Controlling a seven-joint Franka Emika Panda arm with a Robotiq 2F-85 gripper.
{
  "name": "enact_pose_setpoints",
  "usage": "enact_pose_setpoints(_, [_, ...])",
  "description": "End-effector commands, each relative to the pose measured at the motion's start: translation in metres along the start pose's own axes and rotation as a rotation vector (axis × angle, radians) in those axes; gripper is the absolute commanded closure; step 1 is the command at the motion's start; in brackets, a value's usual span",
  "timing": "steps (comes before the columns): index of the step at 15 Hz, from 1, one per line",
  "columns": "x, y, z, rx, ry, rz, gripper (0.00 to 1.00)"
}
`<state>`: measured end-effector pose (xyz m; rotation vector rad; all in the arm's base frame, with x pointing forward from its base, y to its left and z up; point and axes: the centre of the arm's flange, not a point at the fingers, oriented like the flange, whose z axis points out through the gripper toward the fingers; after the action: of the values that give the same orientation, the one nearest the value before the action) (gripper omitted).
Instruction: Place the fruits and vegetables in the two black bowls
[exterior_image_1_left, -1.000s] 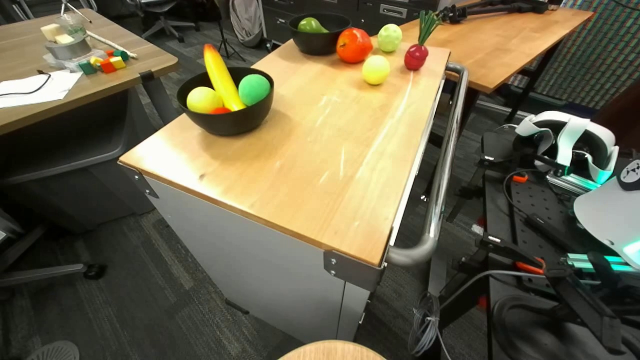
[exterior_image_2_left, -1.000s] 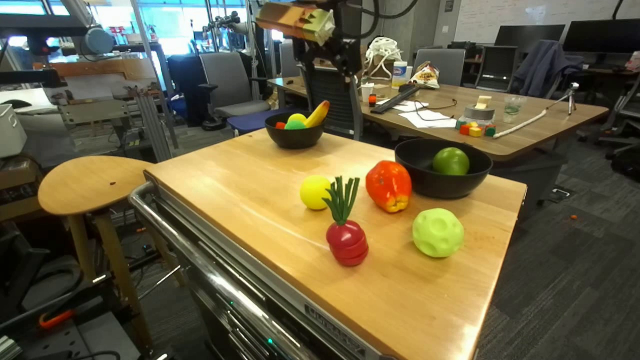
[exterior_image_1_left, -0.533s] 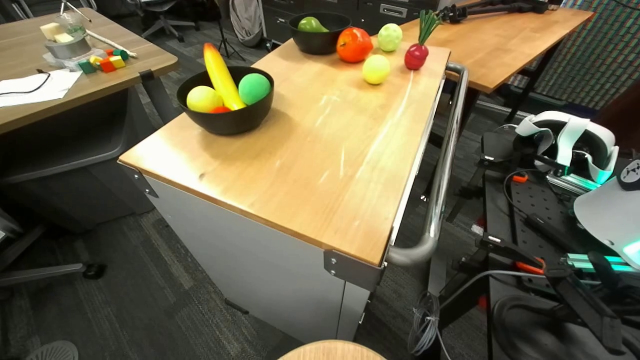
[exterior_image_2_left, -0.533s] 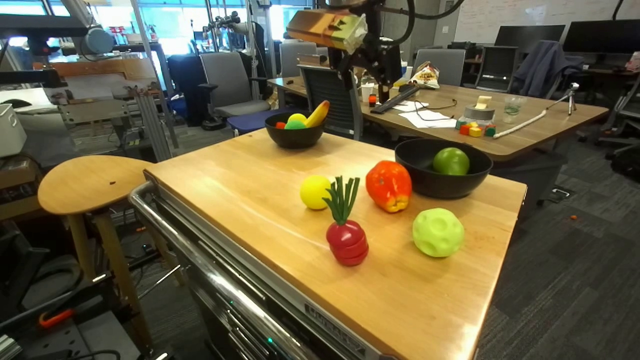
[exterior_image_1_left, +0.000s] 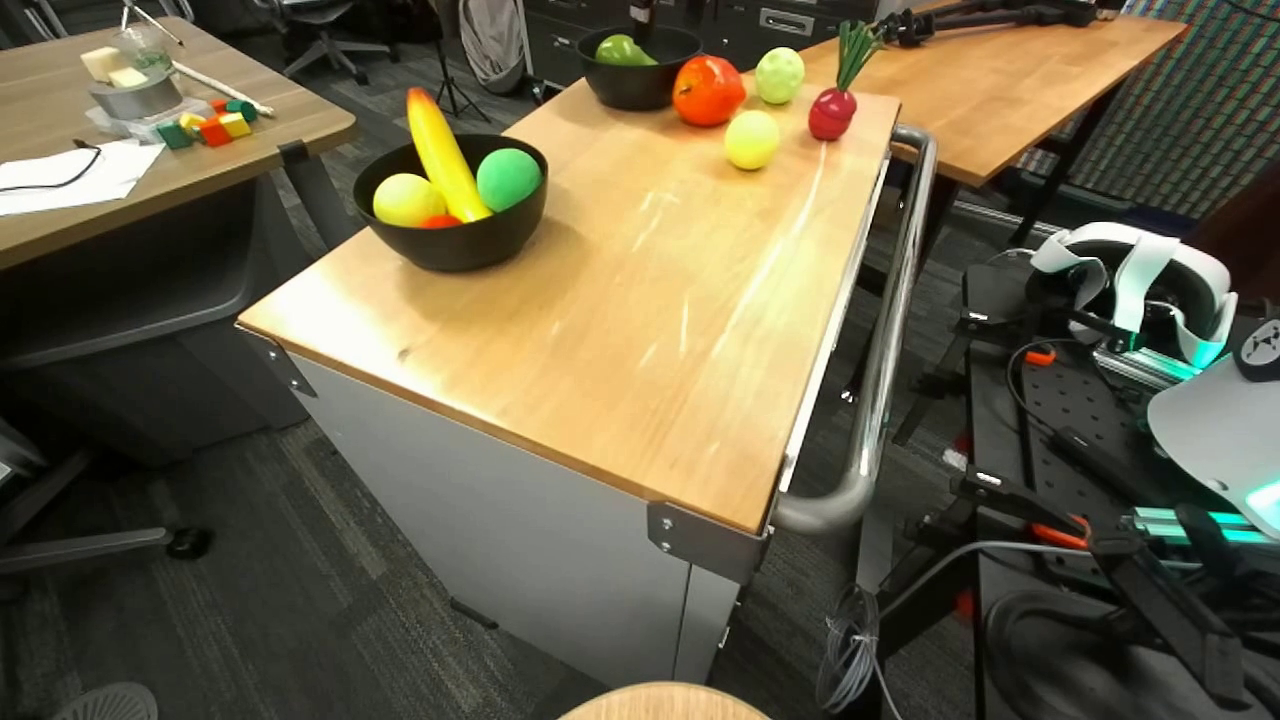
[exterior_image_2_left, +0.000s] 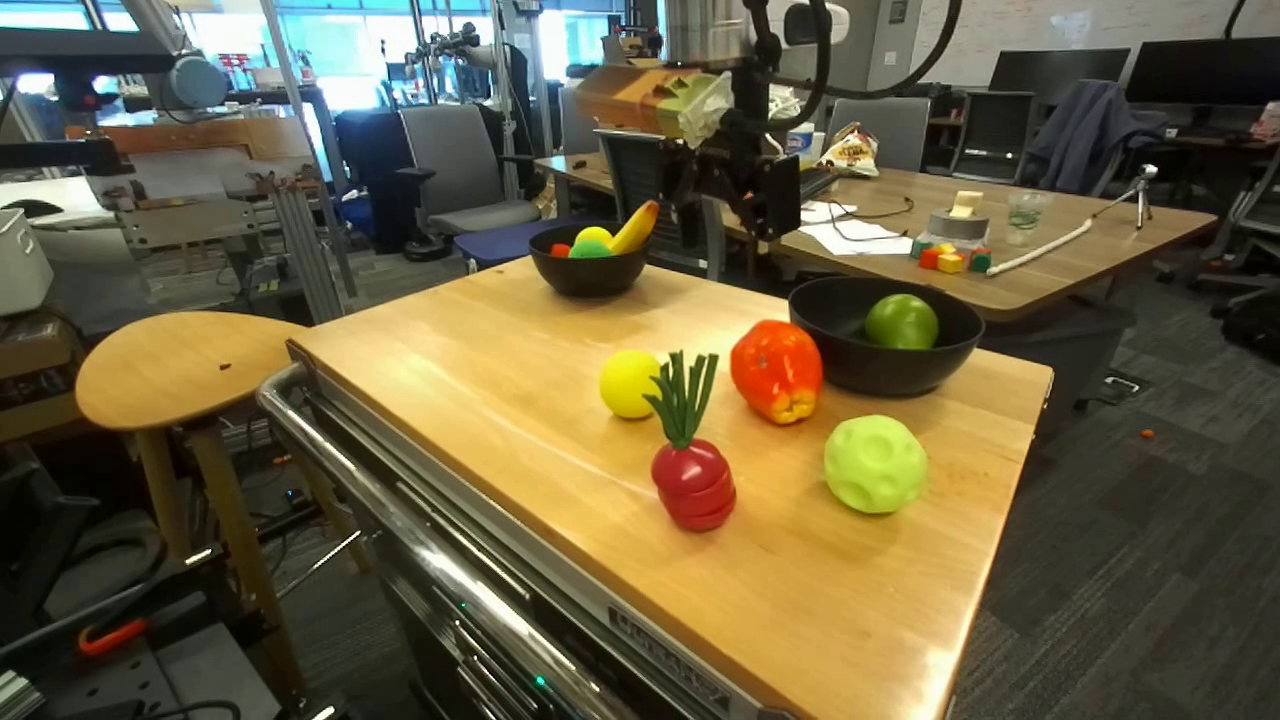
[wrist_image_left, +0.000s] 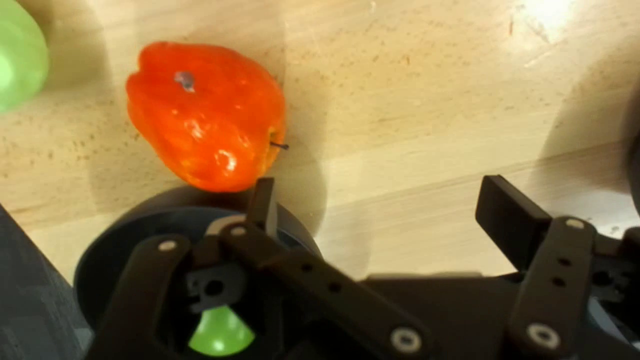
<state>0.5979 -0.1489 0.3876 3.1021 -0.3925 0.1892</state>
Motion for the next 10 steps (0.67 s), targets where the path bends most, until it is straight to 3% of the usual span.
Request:
enact_pose_setpoints(1, [-0.005, 0.01, -0.007, -0.055, -0.04, 0.061, 0.0])
enact_pose_setpoints(5, [-0.007, 0.021, -0.003, -0.147, -0.056, 0.144, 0.0])
enact_pose_setpoints(10, [-0.002, 0.028, 0.03, -0.203, -0.093, 0.218, 0.0])
